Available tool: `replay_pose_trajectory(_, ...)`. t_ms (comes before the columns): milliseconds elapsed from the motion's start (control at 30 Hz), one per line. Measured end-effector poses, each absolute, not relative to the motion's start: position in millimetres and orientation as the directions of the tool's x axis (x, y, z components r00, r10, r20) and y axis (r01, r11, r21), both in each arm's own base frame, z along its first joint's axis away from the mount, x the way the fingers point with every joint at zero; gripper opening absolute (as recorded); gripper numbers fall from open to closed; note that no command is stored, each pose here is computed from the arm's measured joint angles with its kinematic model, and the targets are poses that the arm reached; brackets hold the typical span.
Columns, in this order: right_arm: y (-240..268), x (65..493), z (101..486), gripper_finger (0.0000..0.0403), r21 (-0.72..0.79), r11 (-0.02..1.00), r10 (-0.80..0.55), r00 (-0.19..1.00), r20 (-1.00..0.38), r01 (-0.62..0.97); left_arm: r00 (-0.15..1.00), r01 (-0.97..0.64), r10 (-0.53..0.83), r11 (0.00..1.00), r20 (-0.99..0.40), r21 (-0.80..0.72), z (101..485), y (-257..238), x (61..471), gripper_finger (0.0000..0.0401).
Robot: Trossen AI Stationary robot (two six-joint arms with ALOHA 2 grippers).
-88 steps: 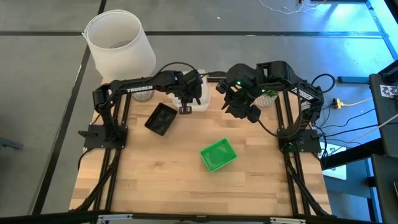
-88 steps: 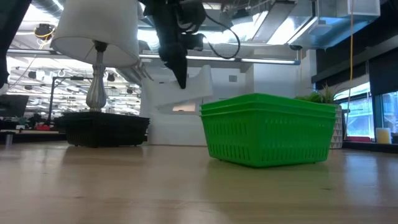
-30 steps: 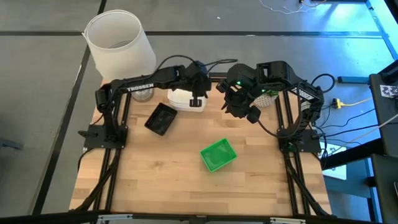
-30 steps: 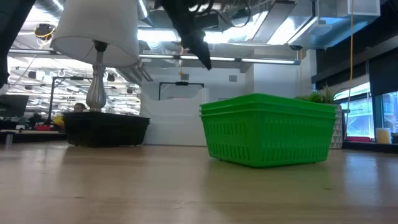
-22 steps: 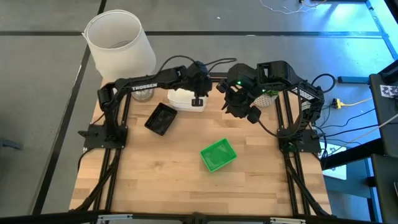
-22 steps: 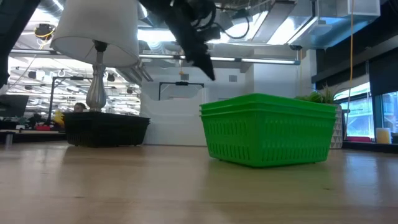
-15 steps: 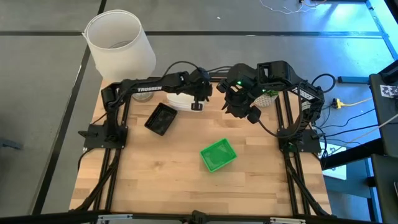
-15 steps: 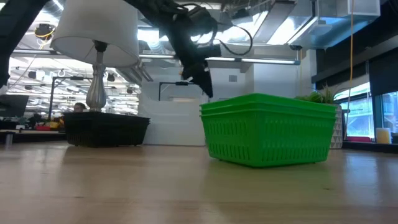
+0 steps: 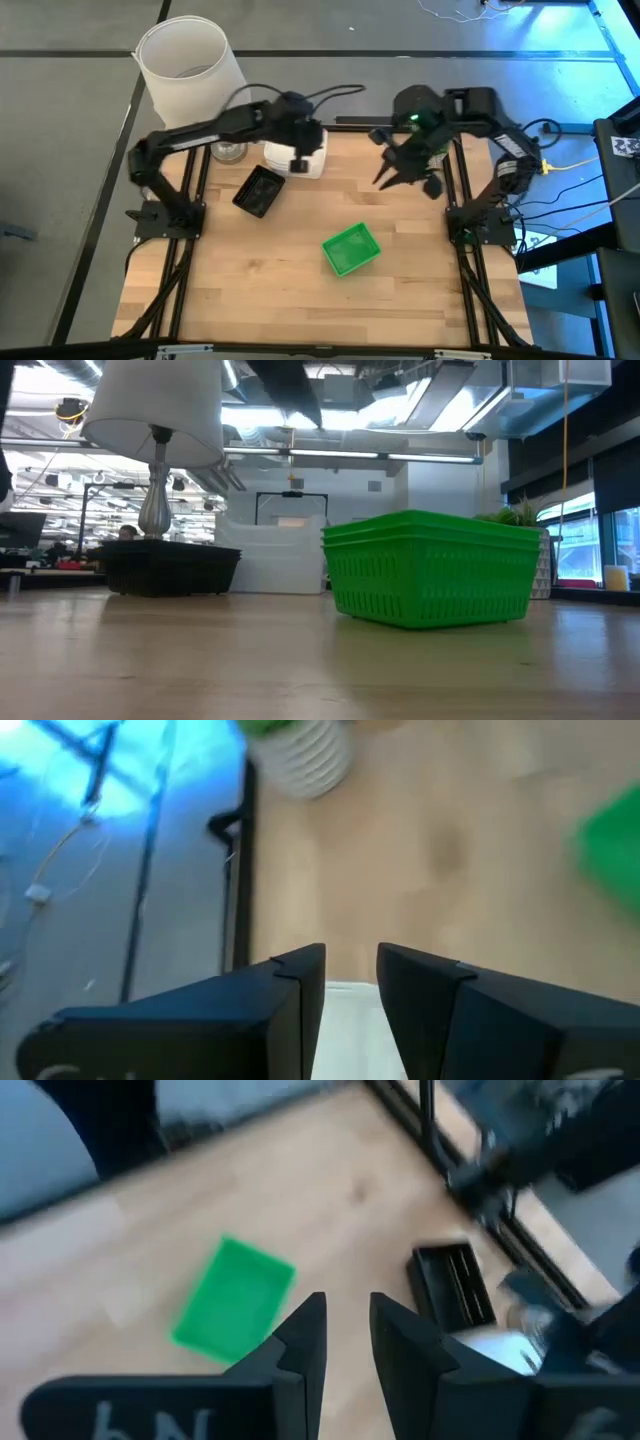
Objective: Stack baskets by color
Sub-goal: Return to Home Position
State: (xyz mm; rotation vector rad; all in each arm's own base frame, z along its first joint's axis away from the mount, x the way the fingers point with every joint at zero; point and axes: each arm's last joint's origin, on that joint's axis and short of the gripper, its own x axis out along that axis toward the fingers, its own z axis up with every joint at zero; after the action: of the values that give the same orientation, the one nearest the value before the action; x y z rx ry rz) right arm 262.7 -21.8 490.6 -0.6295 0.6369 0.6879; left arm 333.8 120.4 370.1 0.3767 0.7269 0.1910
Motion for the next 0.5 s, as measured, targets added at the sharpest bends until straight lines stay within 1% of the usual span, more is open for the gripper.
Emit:
replay_pose_trajectory(100, -21.7, 246.2, 501.0, 0.0081, -0.281, 0.635, 0.421, 0.627, -0.655, -0.720, 0.776, 0.013, 0.237, 0.920, -0.584, 0.391, 400.9, 93.4, 302.8, 0.0085)
replay_pose_trajectory(200, -19.1, 231.6, 509.3, 0.0081, -0.274, 0.655, 0.434, 0.647, -0.627, -0.704, 0.782, 0.039, 0.214, 0.921, -0.585, 0.389, 418.9, 71.6, 275.1, 0.0085)
replay_pose_trajectory(300, -17.5, 221.9, 514.3, 0.0081, -0.196, 0.726, 0.435, 0.661, -0.612, -0.660, 0.799, 0.023, 0.212, 0.924, -0.563, 0.381, 433.4, 54.3, 252.6, 0.0085)
replay_pose_trajectory(400, -17.6, 221.7, 514.3, 0.0081, -0.102, 0.788, 0.432, 0.662, -0.613, -0.608, 0.810, 0.003, 0.213, 0.930, -0.546, 0.366, 445.7, 38.5, 226.7, 0.0085)
replay_pose_trajectory(500, -19.1, 222.9, 513.3, 0.0074, -0.040, 0.852, 0.382, 0.672, -0.634, -0.522, 0.820, -0.014, 0.203, 0.942, -0.535, 0.334, 453.3, 27.0, 206.2, 0.0074)
